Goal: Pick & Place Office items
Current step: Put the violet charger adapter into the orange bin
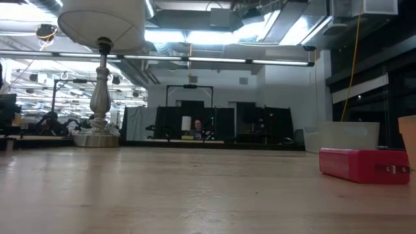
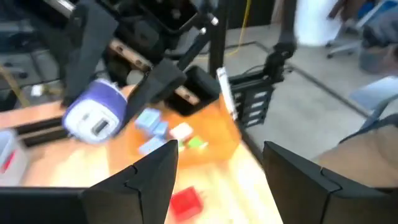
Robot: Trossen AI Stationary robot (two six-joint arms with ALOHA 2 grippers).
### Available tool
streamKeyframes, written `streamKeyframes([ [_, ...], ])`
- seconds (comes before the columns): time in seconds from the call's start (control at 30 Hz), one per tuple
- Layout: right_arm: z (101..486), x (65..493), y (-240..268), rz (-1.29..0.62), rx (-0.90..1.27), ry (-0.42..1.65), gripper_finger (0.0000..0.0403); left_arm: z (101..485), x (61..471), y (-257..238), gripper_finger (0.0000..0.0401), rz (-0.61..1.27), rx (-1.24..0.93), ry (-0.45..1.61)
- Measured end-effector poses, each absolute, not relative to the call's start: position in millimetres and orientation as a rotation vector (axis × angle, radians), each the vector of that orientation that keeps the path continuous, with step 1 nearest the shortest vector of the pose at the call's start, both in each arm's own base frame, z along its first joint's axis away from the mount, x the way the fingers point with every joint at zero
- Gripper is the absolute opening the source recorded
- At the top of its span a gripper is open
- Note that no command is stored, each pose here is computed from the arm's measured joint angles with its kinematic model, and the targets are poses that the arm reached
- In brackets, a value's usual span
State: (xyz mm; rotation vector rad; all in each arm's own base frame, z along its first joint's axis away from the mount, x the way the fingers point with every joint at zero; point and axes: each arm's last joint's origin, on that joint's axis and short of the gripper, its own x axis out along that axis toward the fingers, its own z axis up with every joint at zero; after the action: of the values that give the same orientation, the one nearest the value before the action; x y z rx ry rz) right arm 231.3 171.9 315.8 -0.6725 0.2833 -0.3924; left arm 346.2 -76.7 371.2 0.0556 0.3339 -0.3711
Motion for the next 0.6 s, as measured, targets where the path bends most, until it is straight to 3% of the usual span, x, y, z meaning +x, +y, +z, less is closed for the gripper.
streamKeyframes([
  [0.37, 284.2, 173.9, 168.3, -0.404, -0.401, 0.417, 0.0144, 371.9, 329.8, -83.0, 0.0215, -0.281, 0.091, 0.415],
  [0.6, 251.0, 143.8, 163.9, -0.425, -0.078, 0.695, 0.0144, 362.1, 330.3, -88.6, 0.0214, -0.29, 0.101, 0.451],
])
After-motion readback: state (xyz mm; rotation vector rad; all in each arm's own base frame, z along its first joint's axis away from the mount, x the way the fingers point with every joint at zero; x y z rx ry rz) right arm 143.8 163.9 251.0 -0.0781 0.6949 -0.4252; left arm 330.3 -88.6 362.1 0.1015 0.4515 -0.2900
